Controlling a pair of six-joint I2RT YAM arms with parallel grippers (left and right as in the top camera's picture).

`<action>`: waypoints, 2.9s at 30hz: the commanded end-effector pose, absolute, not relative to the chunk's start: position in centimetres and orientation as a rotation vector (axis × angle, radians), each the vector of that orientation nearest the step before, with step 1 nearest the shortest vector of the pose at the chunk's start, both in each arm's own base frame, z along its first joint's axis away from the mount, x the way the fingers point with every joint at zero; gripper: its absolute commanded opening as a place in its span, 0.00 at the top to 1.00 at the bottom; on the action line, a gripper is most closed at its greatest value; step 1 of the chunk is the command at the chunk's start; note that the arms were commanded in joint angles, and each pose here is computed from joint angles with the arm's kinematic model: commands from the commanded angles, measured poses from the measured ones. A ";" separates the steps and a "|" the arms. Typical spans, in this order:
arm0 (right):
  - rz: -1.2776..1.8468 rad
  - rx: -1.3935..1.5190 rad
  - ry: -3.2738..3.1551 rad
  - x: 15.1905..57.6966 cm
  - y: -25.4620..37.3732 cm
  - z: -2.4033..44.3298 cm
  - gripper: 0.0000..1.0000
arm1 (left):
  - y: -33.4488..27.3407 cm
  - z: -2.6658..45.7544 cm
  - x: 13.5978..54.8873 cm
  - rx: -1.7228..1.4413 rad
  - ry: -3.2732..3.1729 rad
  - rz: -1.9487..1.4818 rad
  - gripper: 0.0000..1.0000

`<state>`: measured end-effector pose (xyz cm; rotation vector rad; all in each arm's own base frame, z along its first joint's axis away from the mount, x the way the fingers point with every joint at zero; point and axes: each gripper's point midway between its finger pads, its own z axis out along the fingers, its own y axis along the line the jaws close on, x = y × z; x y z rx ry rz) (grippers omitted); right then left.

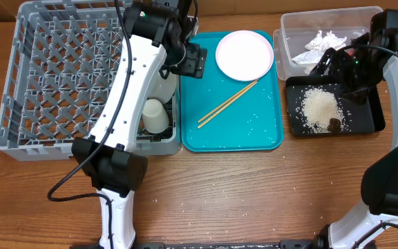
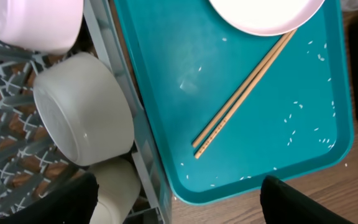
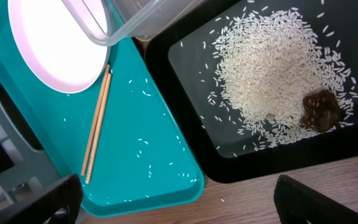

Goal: Sort waste into correct bins and load items into the dishwasher
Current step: 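Withdraw the left gripper and move it toward the large pink plate, then grasp the large pink plate edge with the left gripper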

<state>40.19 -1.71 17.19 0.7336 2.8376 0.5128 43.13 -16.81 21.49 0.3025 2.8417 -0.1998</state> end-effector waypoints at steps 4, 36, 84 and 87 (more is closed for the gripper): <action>0.515 0.706 2.783 40.5 -1.8 19.2 0.00 | -16.2 20.0 42.6 0.228 2.880 -0.168 0.15; 0.515 0.706 2.783 40.5 -1.8 19.2 0.00 | -16.1 15.1 35.5 0.259 3.115 0.026 0.22; 0.515 0.706 2.783 40.5 -1.8 19.2 0.00 | -12.9 7.8 28.9 0.228 3.134 0.090 0.19; 0.515 0.706 2.783 40.5 -1.8 19.2 0.00 | -13.0 7.8 29.1 0.227 3.126 0.085 0.19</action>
